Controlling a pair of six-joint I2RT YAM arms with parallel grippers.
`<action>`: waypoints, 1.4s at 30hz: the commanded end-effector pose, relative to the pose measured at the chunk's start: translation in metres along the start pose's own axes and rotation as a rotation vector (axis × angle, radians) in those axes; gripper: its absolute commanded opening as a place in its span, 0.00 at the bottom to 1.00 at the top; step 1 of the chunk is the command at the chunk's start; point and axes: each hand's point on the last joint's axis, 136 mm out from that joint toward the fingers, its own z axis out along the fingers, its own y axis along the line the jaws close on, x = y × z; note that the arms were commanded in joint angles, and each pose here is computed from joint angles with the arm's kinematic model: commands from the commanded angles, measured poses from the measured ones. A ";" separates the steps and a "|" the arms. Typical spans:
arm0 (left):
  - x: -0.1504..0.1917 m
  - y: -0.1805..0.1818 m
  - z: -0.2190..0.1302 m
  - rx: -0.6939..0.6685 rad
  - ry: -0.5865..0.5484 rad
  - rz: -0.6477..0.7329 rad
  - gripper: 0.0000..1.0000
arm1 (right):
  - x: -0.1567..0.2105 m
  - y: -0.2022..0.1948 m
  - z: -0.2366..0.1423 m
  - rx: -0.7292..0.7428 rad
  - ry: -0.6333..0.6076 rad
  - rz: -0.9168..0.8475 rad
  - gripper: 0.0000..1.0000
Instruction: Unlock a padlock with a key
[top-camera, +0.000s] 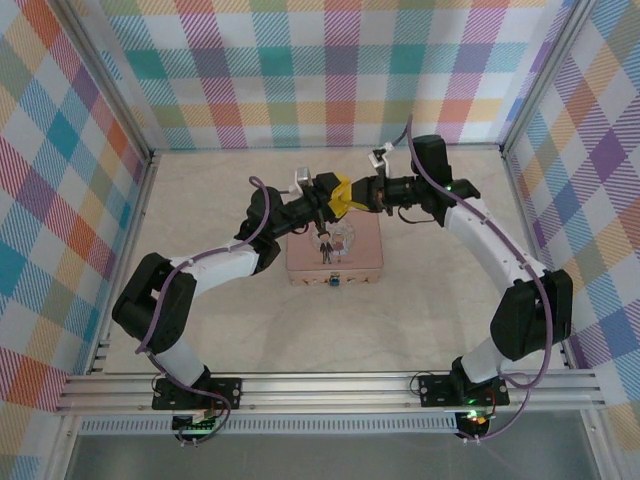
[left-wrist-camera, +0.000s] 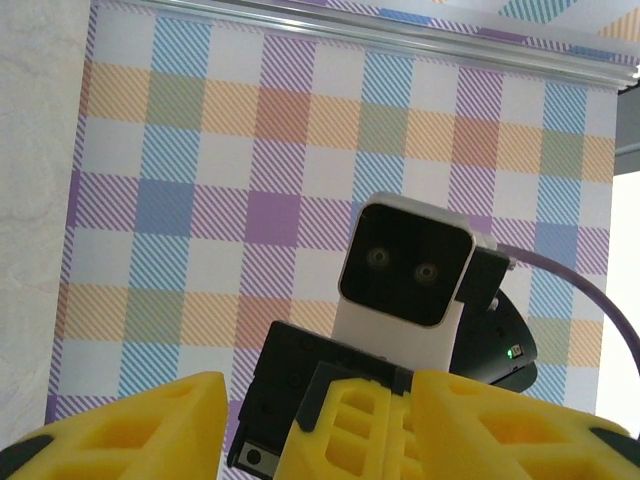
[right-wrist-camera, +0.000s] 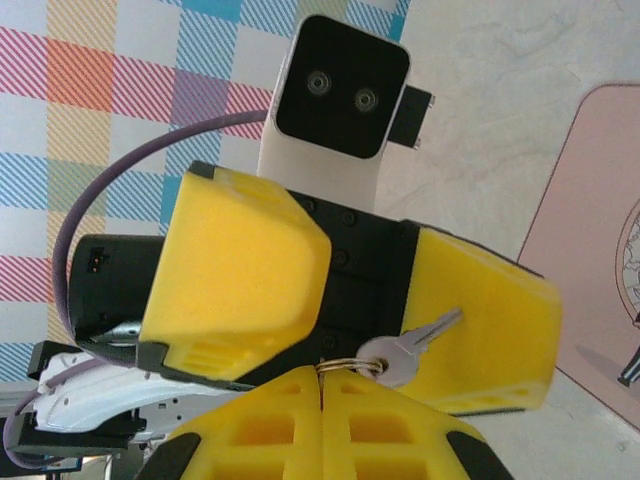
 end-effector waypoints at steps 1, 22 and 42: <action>0.001 -0.014 -0.006 0.037 -0.007 0.026 0.50 | 0.013 0.010 -0.004 -0.026 0.027 -0.037 0.00; -0.005 -0.004 -0.011 -0.004 -0.032 0.019 0.20 | 0.020 0.007 -0.006 -0.017 0.031 -0.042 0.00; -0.013 0.002 -0.019 -0.073 -0.057 0.052 0.00 | 0.020 0.004 -0.009 0.008 0.014 -0.044 0.30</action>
